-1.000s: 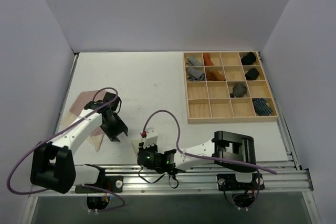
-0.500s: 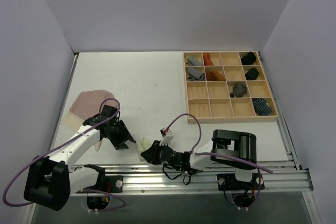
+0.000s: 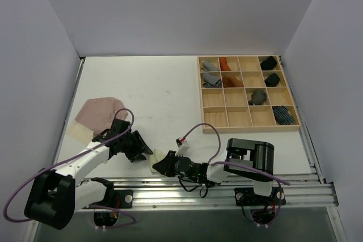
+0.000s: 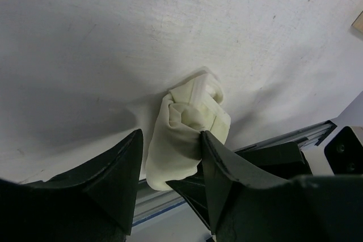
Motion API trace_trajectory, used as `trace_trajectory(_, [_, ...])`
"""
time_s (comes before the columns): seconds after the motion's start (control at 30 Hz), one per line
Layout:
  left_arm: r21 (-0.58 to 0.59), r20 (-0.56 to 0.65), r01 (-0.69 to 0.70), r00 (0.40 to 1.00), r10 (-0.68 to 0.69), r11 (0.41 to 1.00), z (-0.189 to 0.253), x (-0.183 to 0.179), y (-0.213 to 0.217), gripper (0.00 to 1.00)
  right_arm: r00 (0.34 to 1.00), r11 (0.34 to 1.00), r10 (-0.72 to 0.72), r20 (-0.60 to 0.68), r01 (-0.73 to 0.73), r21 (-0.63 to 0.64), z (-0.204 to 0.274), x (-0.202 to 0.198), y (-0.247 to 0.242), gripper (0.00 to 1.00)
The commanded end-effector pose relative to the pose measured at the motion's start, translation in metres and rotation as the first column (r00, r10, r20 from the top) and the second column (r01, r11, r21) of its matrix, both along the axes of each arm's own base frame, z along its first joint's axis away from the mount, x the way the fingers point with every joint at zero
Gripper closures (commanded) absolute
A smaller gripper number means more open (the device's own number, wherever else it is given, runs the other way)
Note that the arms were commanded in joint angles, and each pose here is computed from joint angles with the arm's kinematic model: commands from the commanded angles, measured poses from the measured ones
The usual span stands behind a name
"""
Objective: Roll the underwear
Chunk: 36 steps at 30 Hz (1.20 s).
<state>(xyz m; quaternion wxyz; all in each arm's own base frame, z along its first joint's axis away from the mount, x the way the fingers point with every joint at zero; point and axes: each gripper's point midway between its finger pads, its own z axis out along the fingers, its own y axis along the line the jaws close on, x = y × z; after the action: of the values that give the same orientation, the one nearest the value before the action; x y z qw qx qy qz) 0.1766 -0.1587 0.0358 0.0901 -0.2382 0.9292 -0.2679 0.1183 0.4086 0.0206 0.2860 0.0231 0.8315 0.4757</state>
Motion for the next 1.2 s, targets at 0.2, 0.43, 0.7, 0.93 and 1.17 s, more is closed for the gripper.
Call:
trace_trajectory(0.2, [-0.083, 0.061, 0.046, 0.997, -0.041, 0.995, -0.006, 0.014, -0.024, 0.68, 0.990, 0.924, 0.016, -0.141, -0.069, -0.377, -0.102, -0.027, -0.074, 0.89])
trace_trajectory(0.43, [0.103, -0.046, 0.067, 0.997, -0.063, 0.992, -0.017, 0.007, -0.023, 0.98, 0.996, 0.834, 0.018, -0.092, -0.066, -0.547, -0.087, -0.015, -0.073, 0.69])
trace_trajectory(0.7, [0.313, -0.061, 0.031, 0.998, -0.013, 0.949, -0.006, 0.000, 0.001, 0.98, 0.997, 0.782, 0.043, 0.058, 0.002, -0.624, -0.037, 0.006, -0.059, 0.63])
trace_trajectory(0.93, [0.403, -0.095, 0.026, 0.995, 0.013, 0.915, -0.011, -0.003, 0.015, 0.98, 0.977, 0.735, 0.108, 0.182, 0.045, -0.676, 0.009, 0.018, -0.029, 0.59])
trace_trajectory(1.17, [0.434, -0.111, 0.040, 0.994, 0.009, 0.900, -0.014, -0.003, 0.015, 0.98, 0.928, 0.700, 0.242, 0.284, 0.036, -0.713, 0.041, 0.008, 0.004, 0.58])
